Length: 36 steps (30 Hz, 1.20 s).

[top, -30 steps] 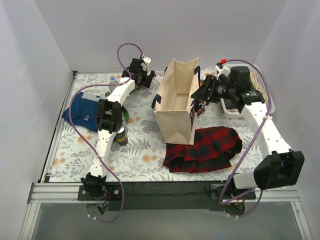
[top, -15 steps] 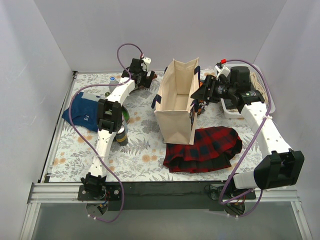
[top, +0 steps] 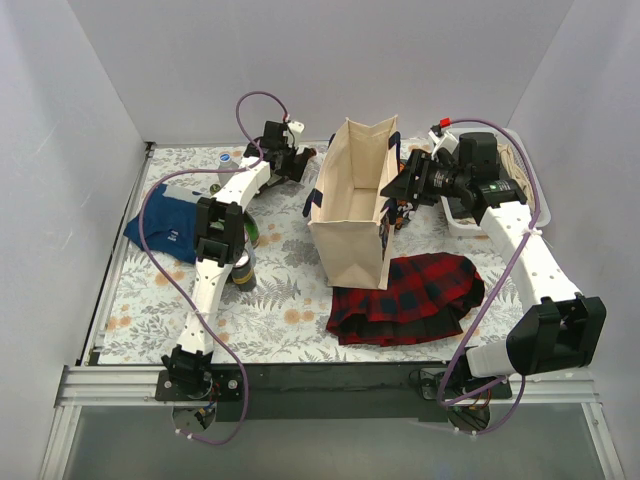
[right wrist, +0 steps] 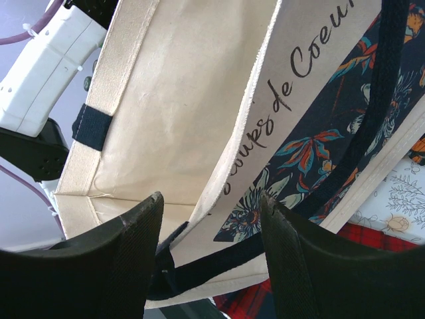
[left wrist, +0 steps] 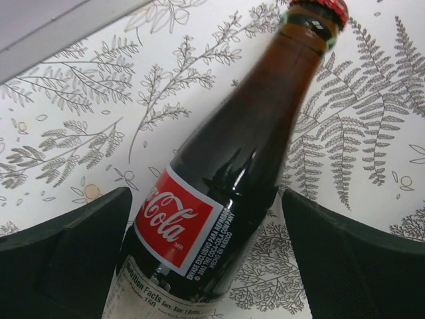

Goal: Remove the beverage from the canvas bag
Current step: Pick up the drink from the center of the board.

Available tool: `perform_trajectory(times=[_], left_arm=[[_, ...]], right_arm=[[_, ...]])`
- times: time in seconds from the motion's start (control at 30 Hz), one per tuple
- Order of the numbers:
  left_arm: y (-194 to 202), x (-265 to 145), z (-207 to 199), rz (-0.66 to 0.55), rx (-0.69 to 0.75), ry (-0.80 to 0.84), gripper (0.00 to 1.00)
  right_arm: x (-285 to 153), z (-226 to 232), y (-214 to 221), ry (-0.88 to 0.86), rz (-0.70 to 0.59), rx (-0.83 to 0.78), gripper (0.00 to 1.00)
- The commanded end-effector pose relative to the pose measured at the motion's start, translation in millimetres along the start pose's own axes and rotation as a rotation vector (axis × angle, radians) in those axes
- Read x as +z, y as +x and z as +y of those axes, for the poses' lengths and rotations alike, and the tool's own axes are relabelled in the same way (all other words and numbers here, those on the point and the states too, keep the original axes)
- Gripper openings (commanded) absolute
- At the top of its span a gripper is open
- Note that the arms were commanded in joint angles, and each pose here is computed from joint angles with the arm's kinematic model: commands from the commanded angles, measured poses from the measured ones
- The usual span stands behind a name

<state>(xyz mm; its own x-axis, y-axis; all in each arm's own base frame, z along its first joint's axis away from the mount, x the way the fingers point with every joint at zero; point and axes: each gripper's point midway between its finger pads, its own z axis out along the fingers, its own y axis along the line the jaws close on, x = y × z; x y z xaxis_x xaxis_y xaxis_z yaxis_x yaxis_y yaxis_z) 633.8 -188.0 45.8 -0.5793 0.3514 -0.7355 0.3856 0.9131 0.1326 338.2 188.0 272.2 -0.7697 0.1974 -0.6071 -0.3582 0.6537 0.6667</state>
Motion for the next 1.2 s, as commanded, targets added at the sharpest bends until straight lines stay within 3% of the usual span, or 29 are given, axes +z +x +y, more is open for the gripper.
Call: perform_trajectory(times=[0.0,0.2,0.23,0.47,0.57,0.67,0.7,0.93,1.17], left_arm=[[7,-5,-14,0.032,0.003,0.051,0.98],[8,-4,-20,0.034,0.004,0.064,0.96],[9,-3,-21,0.036,0.005,0.065,0.86],[-1,-5,-10,0.011,0.002,0.006,0.66],[-7,-7,-8,-0.004,-0.003,-0.006,0.53],[-12,-11,-6,-0.016,-0.008,-0.011,0.28],[-13,-11,-4,-0.017,-0.009,-0.023,0.0],[-23,-19,-5,-0.037,-0.029,-0.018,0.0],[-62,-45,-4,-0.127,-0.055,-0.05,0.0]], right_arm=[[1,4,-1,-0.026,-0.006,-0.014,0.65],[2,3,0,-0.027,-0.003,-0.014,0.65],[2,3,0,-0.026,-0.005,-0.015,0.65],[2,2,2,-0.025,0.0,-0.013,0.65],[2,2,2,-0.025,0.0,-0.011,0.65],[2,2,2,-0.025,0.0,-0.011,0.65],[2,2,2,-0.025,0.0,-0.011,0.65],[0,6,0,-0.036,-0.004,-0.018,0.65],[-2,8,0,-0.036,-0.012,-0.025,0.65]])
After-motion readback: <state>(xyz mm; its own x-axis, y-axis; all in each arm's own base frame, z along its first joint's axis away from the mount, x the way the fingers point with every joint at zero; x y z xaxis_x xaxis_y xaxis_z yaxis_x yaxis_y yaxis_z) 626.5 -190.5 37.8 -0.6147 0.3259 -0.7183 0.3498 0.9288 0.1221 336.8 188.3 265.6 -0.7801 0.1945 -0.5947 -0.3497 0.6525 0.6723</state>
